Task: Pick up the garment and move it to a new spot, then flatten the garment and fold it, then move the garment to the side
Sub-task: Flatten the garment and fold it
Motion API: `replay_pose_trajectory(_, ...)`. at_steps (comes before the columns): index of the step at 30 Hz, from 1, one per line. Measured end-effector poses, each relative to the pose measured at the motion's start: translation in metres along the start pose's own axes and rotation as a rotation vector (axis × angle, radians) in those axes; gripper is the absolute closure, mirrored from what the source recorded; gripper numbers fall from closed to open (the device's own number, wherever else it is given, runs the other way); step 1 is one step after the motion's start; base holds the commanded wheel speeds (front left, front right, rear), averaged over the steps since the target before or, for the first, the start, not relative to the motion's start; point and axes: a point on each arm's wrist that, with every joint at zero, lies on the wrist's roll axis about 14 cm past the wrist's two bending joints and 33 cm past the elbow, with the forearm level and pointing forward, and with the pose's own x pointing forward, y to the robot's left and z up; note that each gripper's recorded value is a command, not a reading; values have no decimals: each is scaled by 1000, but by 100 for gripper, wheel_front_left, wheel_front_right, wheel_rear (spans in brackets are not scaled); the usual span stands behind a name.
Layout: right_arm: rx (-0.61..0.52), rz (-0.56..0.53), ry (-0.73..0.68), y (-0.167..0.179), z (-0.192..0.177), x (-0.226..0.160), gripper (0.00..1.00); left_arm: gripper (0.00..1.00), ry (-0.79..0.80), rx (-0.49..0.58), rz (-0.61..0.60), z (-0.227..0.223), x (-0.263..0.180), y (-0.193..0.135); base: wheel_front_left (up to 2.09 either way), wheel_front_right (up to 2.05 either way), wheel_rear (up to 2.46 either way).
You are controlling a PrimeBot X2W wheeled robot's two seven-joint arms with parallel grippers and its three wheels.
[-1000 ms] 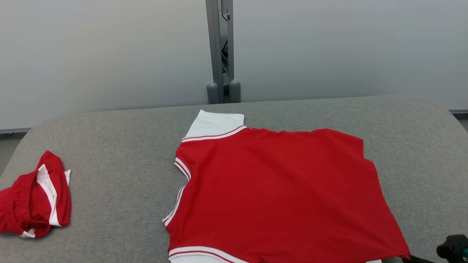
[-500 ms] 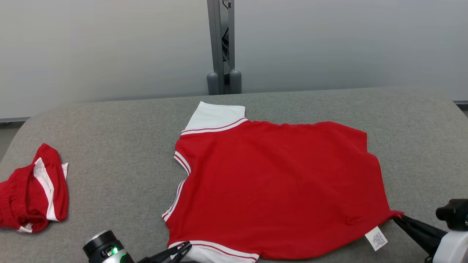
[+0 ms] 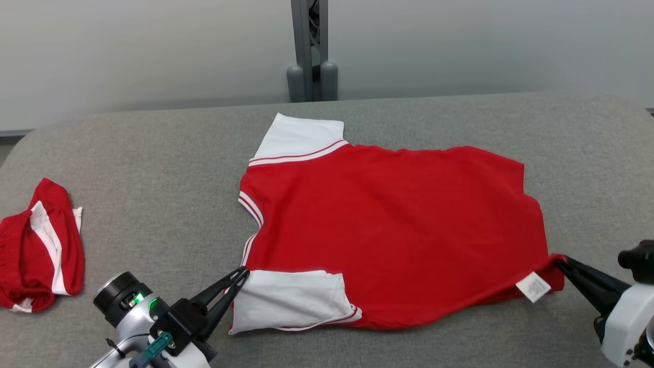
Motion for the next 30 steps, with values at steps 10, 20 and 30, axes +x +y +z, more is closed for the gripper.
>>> replay_pose_trajectory(10,17,-37,-4,-20,5,26,100,100,24,4,77,-14,23,26,0,0,0)
replay_pose_trajectory(20,19,-48,13,-32,2,50,100,100,31,1,143,-24,46,49,0,0,0)
replay_pose_trajectory(30,9,-46,75,-38,-17,64,100,100,53,4,195,-37,61,64,0,0,0)
